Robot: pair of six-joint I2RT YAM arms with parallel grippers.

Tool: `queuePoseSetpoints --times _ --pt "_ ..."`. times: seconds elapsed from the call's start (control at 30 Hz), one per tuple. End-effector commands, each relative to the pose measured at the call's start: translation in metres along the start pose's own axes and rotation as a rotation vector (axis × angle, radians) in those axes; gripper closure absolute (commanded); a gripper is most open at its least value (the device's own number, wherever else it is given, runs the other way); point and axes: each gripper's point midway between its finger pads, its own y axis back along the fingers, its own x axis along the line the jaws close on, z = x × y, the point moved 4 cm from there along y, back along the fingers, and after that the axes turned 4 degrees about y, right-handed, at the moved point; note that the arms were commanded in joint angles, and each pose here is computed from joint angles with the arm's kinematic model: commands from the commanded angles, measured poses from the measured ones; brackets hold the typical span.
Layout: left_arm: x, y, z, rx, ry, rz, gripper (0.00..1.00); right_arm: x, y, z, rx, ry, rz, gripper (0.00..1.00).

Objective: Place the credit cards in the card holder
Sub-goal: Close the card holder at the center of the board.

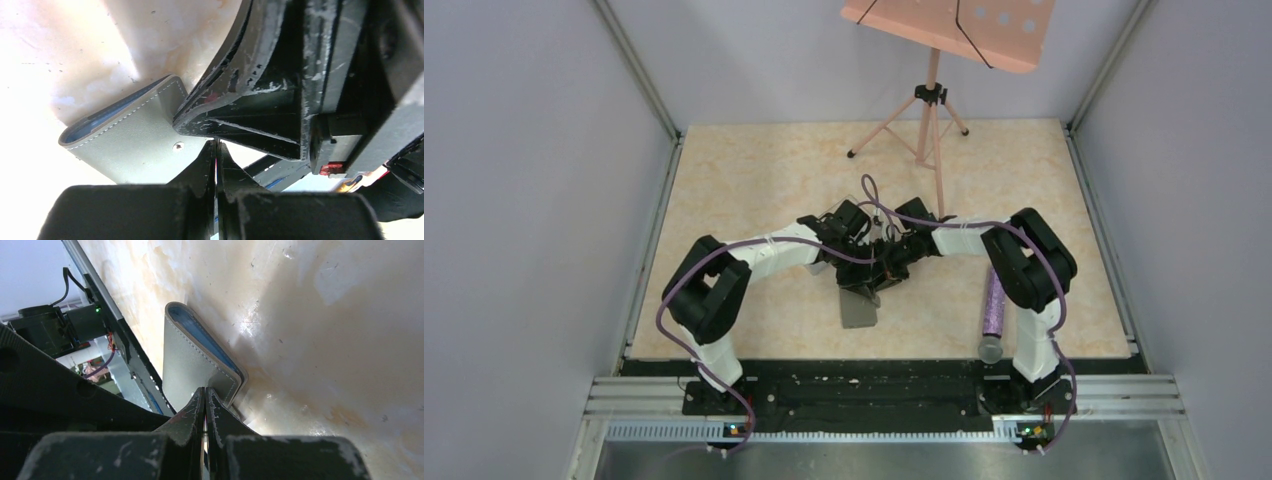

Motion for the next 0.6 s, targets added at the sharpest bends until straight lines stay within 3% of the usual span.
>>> queuePoseSetpoints --times 0.0,0.57 --pt "-0.005 0.015 0.004 -0.058 -0.034 0.016 1.0 -0.008 0.002 0.001 -0.019 0.029 -0.091 1.0" --pt "0.021 0.018 -0.001 -0.07 0.026 0.108 1.0 -0.008 0.002 0.0 -0.018 0.031 -0.094 1.0"
